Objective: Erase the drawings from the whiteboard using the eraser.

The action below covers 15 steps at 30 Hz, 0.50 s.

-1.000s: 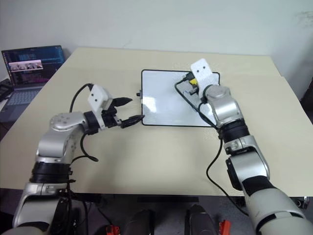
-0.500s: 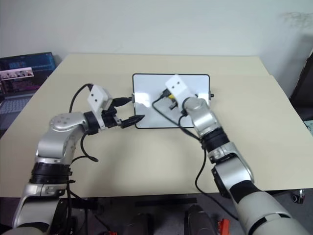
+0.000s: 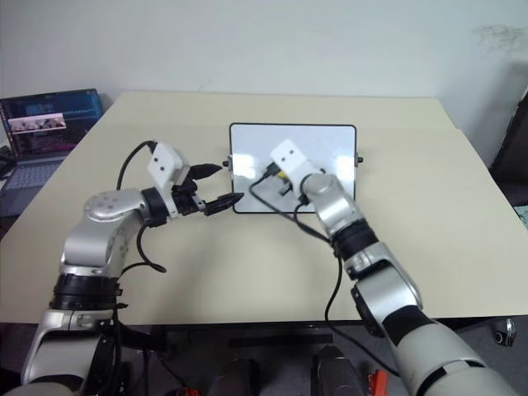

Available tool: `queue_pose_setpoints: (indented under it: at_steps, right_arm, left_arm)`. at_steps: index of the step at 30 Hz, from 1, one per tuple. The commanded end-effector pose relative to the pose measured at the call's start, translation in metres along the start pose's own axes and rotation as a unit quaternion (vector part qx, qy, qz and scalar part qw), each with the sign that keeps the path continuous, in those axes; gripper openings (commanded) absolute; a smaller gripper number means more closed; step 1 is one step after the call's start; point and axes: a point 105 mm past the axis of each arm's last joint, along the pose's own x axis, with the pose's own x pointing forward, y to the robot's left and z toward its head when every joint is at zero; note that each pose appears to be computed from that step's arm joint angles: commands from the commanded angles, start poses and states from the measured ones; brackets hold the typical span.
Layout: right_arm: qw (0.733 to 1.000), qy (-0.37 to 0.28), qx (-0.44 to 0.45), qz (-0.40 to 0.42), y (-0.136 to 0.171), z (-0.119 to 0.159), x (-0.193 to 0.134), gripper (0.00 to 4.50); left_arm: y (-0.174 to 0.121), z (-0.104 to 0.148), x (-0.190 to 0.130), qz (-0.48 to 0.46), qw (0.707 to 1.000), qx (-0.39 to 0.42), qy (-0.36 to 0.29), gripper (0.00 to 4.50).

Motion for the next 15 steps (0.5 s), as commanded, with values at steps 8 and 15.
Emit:
queue_pose_setpoints:
  at_steps: [8,15]
  right_arm:
    - [0.994,0.07,0.007,-0.085,-0.054,-0.042,-0.003,0.97]
    - [0.999,0.041,-0.023,0.0,0.004,-0.018,0.006,0.97]
  left_arm:
    - [0.004,0.018,-0.002,0.003,0.999,0.023,-0.024,4.5]
    - [0.004,0.018,-0.001,0.002,0.999,0.023,-0.024,4.5]
